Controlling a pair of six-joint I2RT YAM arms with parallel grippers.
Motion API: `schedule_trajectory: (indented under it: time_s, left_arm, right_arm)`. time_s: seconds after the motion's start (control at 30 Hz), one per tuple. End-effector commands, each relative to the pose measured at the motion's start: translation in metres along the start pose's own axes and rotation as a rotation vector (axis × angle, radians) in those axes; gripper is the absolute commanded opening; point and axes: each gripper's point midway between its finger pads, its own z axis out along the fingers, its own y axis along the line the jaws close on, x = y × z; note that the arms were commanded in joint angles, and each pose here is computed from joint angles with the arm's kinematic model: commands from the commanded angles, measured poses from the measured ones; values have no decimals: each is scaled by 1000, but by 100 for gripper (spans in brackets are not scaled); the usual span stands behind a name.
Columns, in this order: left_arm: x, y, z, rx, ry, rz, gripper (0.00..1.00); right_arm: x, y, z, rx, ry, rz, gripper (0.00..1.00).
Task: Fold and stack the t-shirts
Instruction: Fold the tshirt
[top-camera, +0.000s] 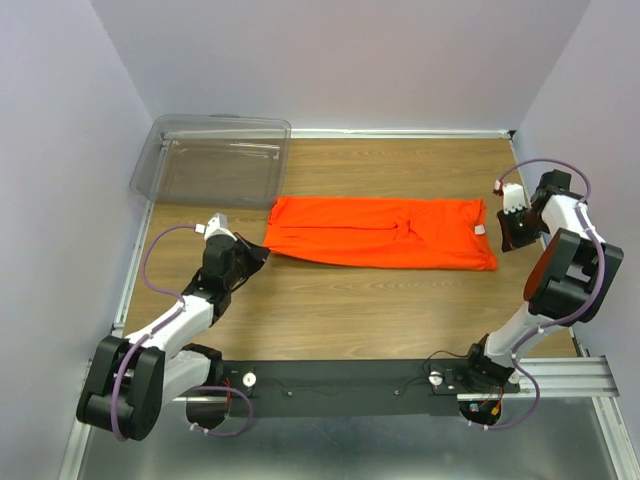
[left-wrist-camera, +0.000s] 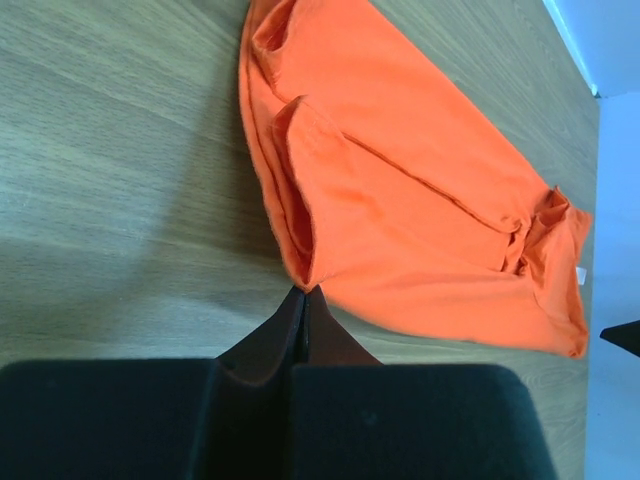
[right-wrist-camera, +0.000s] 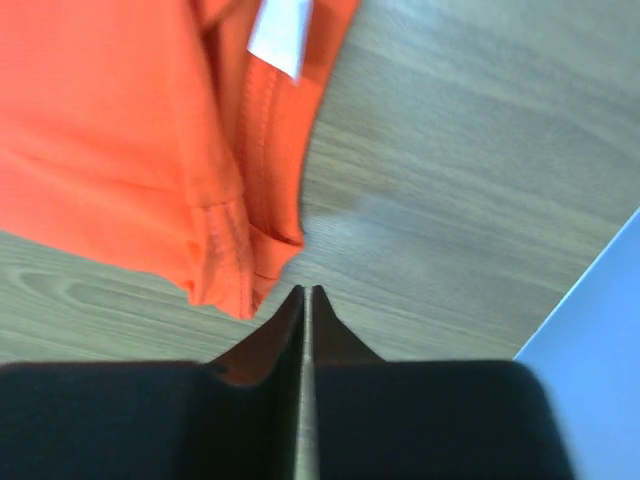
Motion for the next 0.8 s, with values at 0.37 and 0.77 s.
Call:
schedule_trajectory:
  time_s: [0.37,0.77]
  left_arm:
    - [0,-3,-5,25,2,13,0]
    - [1,-3,-7,34,5,17,0]
  right_arm:
    - [6,37,18,-223,-10,14,37]
    - [14,35,29,-214,22,29,14]
